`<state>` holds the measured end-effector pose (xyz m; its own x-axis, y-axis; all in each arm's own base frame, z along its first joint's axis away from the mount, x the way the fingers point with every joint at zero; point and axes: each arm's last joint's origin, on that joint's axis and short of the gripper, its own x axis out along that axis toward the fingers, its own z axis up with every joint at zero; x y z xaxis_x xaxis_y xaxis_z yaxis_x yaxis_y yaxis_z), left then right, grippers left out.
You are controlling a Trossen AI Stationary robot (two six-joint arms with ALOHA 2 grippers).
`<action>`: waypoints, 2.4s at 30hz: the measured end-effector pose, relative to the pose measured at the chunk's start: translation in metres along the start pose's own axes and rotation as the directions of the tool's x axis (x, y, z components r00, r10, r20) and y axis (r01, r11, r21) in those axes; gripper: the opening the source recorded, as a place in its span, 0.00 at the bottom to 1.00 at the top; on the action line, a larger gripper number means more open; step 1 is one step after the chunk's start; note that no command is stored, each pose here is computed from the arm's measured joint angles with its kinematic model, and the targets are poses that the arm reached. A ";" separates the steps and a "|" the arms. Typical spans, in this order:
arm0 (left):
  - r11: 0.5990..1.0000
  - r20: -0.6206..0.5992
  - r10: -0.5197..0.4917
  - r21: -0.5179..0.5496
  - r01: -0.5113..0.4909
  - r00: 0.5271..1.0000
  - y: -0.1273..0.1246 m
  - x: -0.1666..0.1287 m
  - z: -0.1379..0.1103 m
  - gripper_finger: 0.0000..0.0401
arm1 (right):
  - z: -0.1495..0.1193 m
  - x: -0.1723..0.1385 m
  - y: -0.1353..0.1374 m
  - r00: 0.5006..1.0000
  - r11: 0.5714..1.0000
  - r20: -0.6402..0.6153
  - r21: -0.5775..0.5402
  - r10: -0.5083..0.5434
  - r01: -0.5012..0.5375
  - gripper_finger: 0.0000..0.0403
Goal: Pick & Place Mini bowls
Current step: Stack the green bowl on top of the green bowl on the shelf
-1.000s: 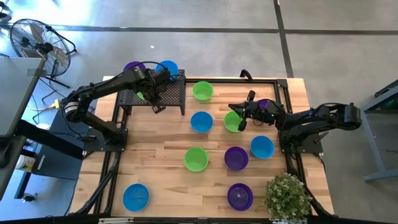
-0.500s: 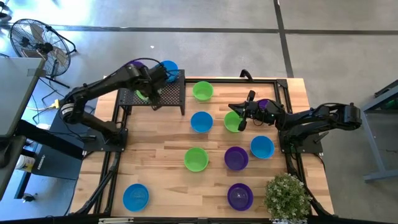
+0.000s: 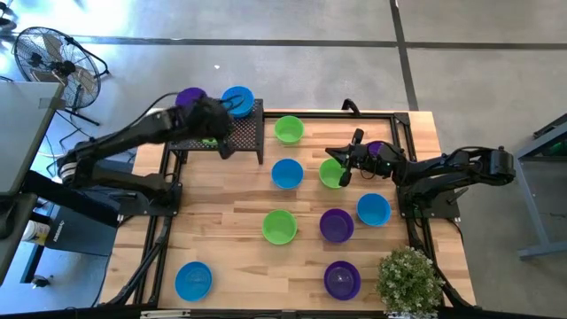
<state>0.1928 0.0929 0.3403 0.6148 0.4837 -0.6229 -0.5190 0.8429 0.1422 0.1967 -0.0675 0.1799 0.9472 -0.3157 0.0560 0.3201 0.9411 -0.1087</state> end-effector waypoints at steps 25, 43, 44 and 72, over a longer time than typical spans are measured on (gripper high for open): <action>0.953 0.579 -0.299 0.141 0.268 0.759 -0.069 0.075 -0.096 0.01 | -0.003 0.004 -0.004 0.990 0.991 -0.084 0.057 -0.118 0.123 0.00; 0.947 0.503 -0.319 0.137 0.290 0.803 -0.075 0.096 -0.105 0.01 | -0.006 0.003 0.007 0.977 0.962 -0.133 0.194 -0.169 0.193 0.00; 0.946 0.497 -0.320 0.128 0.297 0.807 -0.076 0.096 -0.106 0.01 | -0.006 0.003 0.007 0.976 0.961 -0.134 0.194 -0.170 0.195 0.00; 0.942 0.478 -0.335 0.163 0.292 0.812 -0.076 0.097 -0.105 0.01 | -0.031 0.004 0.010 0.816 0.949 -0.564 0.171 -0.127 0.266 0.22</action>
<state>0.2291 0.0505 0.1884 0.9570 0.2232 -0.1856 -0.2121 0.9742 0.0775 0.2044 -0.0635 0.1481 0.7428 -0.4455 -0.4998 0.5525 0.8295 0.0818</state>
